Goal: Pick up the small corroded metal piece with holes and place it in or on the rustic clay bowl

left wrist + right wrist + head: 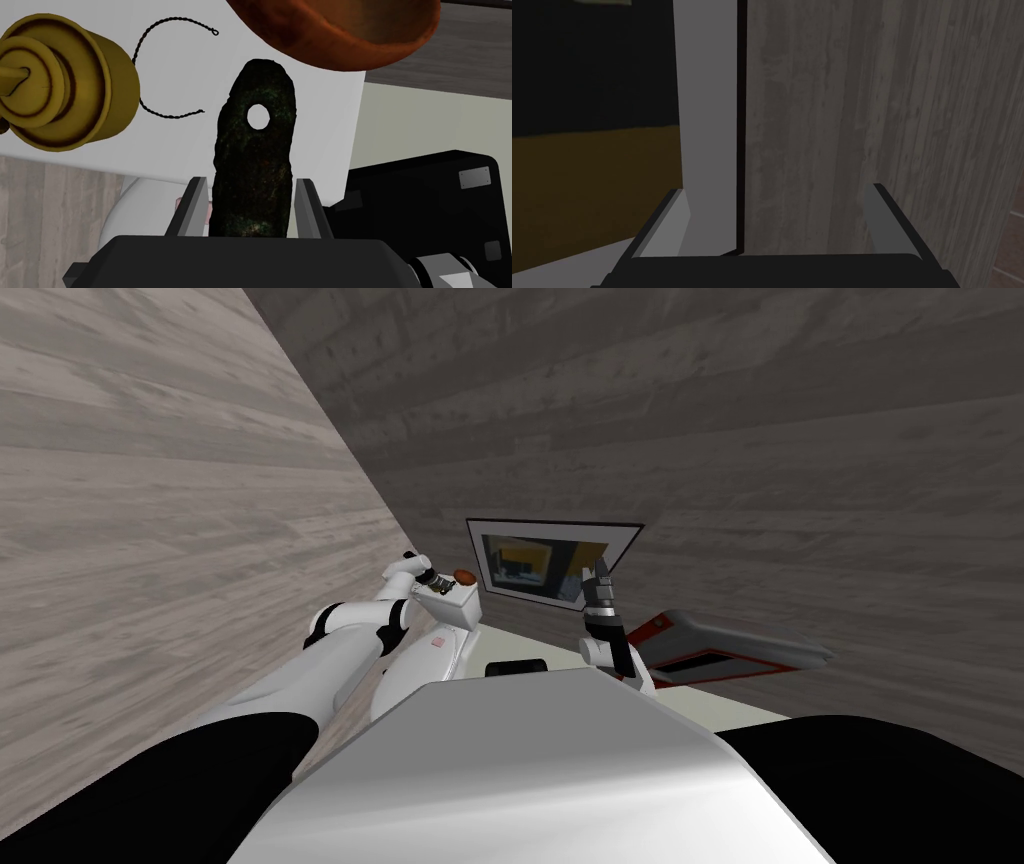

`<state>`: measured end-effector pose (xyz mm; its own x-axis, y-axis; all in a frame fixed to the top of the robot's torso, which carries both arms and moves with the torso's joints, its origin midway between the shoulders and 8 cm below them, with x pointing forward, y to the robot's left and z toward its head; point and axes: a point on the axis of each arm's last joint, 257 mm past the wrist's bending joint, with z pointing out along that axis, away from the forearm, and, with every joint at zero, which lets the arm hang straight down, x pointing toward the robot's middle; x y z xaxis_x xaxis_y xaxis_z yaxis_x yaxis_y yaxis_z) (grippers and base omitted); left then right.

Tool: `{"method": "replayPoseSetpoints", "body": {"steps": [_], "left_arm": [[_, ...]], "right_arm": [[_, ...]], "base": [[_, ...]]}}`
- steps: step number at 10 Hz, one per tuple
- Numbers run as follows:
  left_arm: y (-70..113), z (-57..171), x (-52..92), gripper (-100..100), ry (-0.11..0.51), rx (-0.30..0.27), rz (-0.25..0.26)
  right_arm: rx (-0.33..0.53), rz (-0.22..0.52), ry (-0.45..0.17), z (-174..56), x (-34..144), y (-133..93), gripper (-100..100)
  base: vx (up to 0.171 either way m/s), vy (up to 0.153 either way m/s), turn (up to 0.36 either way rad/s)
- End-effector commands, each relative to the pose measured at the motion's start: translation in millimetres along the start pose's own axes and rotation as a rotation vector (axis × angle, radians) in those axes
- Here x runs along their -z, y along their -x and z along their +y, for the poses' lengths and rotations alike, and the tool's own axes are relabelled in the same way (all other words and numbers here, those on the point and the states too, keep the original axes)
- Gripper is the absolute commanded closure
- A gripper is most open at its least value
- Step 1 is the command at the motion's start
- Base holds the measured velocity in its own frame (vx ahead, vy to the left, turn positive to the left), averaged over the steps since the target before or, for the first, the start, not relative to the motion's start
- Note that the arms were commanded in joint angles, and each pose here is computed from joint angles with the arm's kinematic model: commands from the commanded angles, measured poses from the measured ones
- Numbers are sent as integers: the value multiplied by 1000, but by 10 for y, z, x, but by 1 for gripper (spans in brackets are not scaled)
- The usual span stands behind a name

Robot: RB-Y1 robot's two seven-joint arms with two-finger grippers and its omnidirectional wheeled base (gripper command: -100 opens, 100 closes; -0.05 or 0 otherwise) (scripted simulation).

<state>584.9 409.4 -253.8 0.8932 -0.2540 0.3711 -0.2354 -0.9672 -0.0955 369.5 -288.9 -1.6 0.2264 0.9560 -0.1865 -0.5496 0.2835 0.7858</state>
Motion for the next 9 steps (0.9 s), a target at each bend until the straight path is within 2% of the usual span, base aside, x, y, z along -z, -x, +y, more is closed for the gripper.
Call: {"method": "replayPoseSetpoints", "body": {"steps": [1, 2, 3, 4, 8, 9], "left_arm": [[-81, -137, 195, 100, -21, 23, 4], [-81, -137, 195, 100, -21, 23, 4], [-126, -140, 298, 100, -19, 27, -4], [-141, -119, 318, 100, -15, 25, -6], [-276, 148, 425, 100, 38, -9, -18], [-331, 273, 462, 100, 63, -26, -21]], "right_arm": [[0, 0, 0, 0, 0, 0, 0], [0, 0, 0, 0, 0, 0, 0], [0, 0, 0, 0, 0, 0, 0], [0, 0, 0, 0, 1, 1, 0], [1, 0, 0, -1, 1, 1, 0], [1, 0, 0, -1, 1, 1, 0]], "base": [[4, -83, -43], [21, -41, -30], [54, 9, -23], [66, 38, -17], [70, 68, -8], [53, 87, -2]]}}
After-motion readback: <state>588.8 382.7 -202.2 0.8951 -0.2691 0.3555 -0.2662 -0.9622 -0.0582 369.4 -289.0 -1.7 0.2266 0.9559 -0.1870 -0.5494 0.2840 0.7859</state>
